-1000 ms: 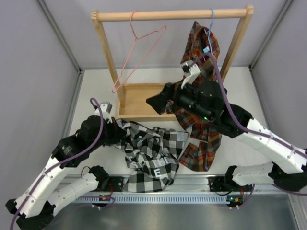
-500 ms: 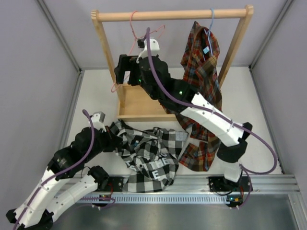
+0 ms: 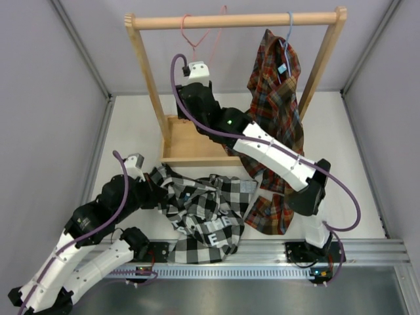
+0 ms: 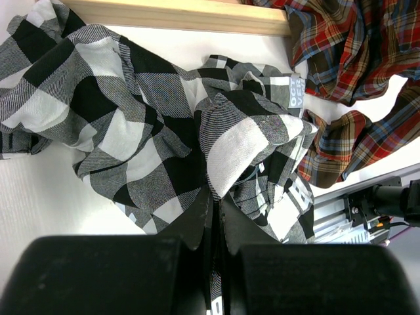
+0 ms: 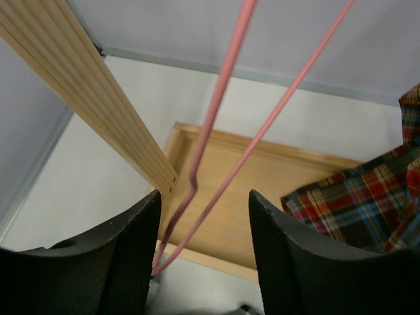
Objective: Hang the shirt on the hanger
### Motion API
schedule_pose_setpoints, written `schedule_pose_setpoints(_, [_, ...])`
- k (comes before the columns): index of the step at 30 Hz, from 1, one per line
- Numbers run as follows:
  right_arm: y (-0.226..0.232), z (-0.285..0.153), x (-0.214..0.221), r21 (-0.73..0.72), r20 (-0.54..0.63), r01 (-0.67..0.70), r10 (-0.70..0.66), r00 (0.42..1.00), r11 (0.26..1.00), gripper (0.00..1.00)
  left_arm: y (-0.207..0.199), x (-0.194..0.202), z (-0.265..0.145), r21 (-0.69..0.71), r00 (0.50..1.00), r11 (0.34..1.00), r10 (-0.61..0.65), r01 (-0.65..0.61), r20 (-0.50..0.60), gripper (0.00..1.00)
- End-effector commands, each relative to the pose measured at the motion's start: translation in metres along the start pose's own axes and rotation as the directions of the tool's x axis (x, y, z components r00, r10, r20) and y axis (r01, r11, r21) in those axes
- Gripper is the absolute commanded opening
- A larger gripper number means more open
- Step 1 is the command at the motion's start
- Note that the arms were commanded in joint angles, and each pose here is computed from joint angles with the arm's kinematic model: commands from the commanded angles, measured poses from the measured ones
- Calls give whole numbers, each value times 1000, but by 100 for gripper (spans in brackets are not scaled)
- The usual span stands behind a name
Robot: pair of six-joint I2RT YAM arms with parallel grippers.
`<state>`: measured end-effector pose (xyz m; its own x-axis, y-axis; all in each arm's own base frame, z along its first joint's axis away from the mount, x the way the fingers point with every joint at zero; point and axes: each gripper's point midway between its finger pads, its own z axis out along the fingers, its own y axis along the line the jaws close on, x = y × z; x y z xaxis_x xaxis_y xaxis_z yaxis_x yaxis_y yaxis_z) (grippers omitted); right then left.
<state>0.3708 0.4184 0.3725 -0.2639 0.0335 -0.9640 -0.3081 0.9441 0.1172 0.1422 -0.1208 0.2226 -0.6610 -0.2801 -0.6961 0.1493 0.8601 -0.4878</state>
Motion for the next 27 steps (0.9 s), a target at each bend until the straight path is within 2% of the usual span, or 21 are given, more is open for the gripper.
schedule_pose_setpoints(1, [-28, -28, -37, 14, 63, -23, 22, 998, 1000, 53, -4, -1, -1, 25, 1000, 1000, 14, -14, 3, 0])
schedule_pose_setpoints(6, [-42, -23, -28, -22, 21, 13, -13, 1000, 1000, 35, -3, -4, -6, 37, 999, 999, 9, -10, 32, 0])
schedule_pose_setpoints(13, [-50, -23, -40, -60, 37, 54, -52, 998, 997, 28, -5, -2, -5, 41, 1000, 999, 14, -15, 20, 0])
schedule_pose_setpoints(17, [-53, -19, -45, -74, 45, 82, -79, 996, 994, 18, -5, -2, -5, 46, 1000, 999, 15, -16, 20, 0])
schedule_pose_setpoints(20, [-59, -12, -42, -82, 34, 93, -90, 995, 992, 5, -5, -2, -5, 45, 1000, 999, 16, -17, 18, 0])
schedule_pose_setpoints(25, [-58, -11, -40, -94, 32, 126, -123, 992, 988, 5, -6, -2, -5, 46, 1000, 999, 16, -17, 17, 0])
schedule_pose_setpoints(27, [-60, -12, -43, -90, 42, 137, -134, 990, 986, 2, -6, -2, -5, 50, 1000, 999, 17, -18, 17, 0])
